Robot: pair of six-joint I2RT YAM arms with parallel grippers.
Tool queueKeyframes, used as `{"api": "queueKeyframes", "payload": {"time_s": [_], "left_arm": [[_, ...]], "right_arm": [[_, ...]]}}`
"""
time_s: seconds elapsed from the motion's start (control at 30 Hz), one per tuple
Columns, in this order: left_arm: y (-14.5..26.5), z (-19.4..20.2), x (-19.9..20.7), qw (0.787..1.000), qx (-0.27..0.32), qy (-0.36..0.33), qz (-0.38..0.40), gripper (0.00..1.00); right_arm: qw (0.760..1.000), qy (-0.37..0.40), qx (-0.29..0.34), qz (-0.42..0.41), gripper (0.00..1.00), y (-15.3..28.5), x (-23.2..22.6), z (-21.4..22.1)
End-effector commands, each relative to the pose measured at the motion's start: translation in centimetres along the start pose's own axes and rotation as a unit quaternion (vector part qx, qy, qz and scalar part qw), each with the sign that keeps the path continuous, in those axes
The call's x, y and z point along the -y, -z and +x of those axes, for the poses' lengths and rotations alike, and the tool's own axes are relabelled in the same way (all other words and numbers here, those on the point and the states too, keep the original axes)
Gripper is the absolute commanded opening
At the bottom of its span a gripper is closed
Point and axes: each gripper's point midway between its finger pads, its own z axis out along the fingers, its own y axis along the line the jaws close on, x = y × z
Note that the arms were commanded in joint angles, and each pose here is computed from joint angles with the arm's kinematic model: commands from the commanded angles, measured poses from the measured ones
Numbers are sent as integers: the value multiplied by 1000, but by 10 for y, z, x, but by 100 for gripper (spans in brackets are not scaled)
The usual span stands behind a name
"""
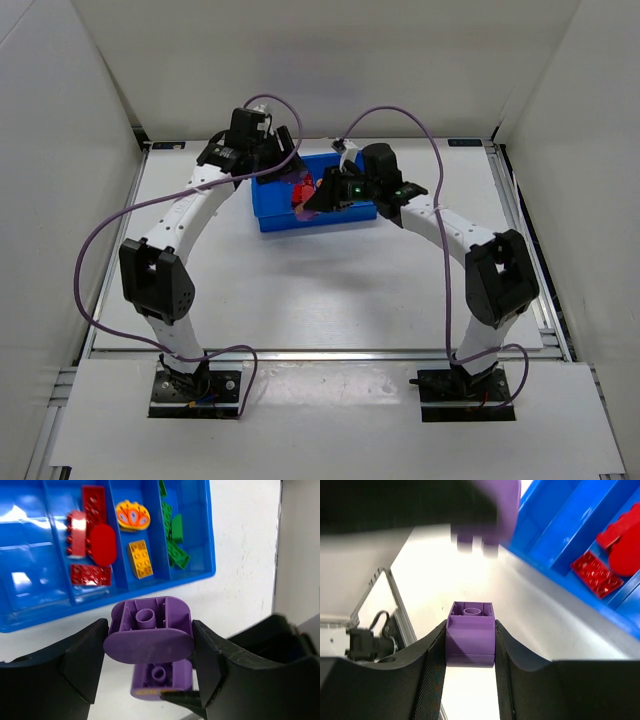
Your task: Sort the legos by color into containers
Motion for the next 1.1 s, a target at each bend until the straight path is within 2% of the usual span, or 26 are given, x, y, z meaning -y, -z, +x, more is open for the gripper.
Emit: {"api": "queueKeyframes", "payload": {"time_s": [0.0, 0.1, 0.27, 0.53, 0.7, 0.97, 1.0, 1.07], "left_arm": [[22, -47, 6, 997, 79, -20, -6, 10], [20, -55, -2, 995, 93, -38, -23, 10], [1, -50, -22, 993, 80, -64, -55, 10], [-34, -46, -66, 984, 65, -99, -130, 10], [-55, -37, -91, 979, 44, -112, -165, 10], [-66, -35, -126, 968, 31, -119, -217, 10], [-67, -34, -129, 968, 28, -122, -220, 11], [-68, -31, -133, 966, 22, -125, -224, 21]], "right_arm": [[998, 52, 18, -35, 0, 20, -31, -11], [997, 63, 10, -33, 0, 31, -34, -1], [996, 90, 8, -10, 0, 55, -29, 7], [994, 99, 24, 45, 0, 91, 4, -13], [993, 97, 34, 60, 0, 101, 15, -24], [993, 96, 41, 55, 0, 98, 14, -33], [993, 95, 40, 55, 0, 97, 15, -33], [993, 94, 43, 54, 0, 95, 16, -37]]}}
